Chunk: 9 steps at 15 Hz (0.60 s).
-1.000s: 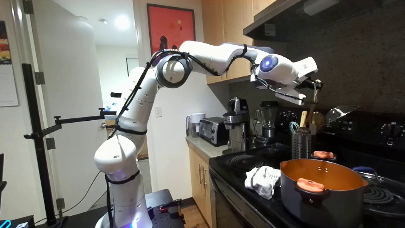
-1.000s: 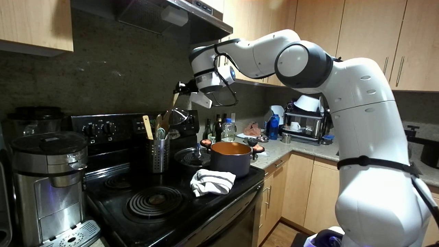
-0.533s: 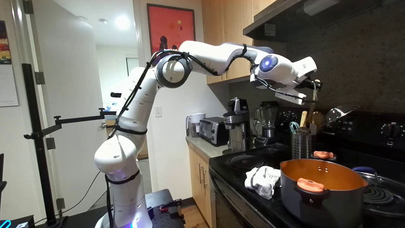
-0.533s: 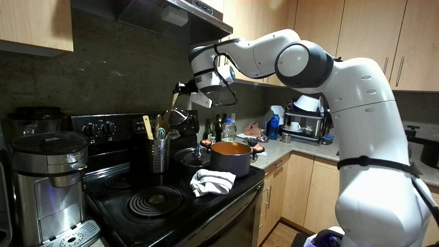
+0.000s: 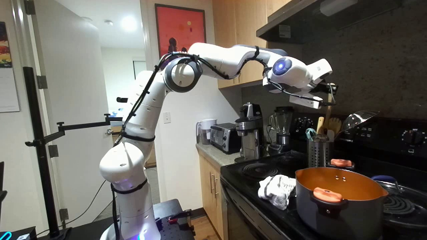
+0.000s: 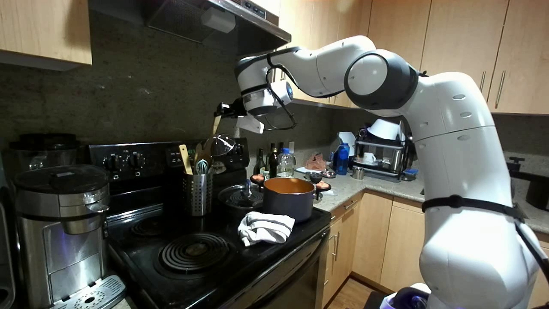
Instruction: Place the wooden spoon in the utensil holder
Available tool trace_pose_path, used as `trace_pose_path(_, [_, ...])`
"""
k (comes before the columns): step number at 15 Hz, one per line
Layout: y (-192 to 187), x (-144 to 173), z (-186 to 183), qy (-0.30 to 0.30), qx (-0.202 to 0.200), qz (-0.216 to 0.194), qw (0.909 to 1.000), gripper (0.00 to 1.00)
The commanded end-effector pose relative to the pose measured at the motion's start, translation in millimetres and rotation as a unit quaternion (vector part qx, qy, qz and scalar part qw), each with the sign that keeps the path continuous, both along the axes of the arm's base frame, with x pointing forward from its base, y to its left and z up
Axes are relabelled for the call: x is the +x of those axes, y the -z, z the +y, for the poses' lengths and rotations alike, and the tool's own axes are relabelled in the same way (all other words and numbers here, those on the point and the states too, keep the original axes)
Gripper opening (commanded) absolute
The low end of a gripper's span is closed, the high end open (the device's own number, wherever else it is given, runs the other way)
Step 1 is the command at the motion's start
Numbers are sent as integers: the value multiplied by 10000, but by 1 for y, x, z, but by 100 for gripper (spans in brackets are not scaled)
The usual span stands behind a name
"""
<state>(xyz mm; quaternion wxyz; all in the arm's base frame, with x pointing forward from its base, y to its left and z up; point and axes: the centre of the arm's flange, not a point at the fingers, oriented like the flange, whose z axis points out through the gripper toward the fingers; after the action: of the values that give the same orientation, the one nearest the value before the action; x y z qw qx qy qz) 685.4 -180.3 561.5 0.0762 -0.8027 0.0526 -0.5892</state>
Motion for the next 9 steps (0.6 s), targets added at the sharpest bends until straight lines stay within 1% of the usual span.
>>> trace_pose_path(1, [0,0,0,2,0,0,10000,29])
trace_pose_path(6, [0,0,0,3,0,0,10000,29])
trace_pose_path(7, [0,0,0,3,0,0,10000,7])
trace_pose_path(9, [3,1,6,-72,-6,27,10000,7])
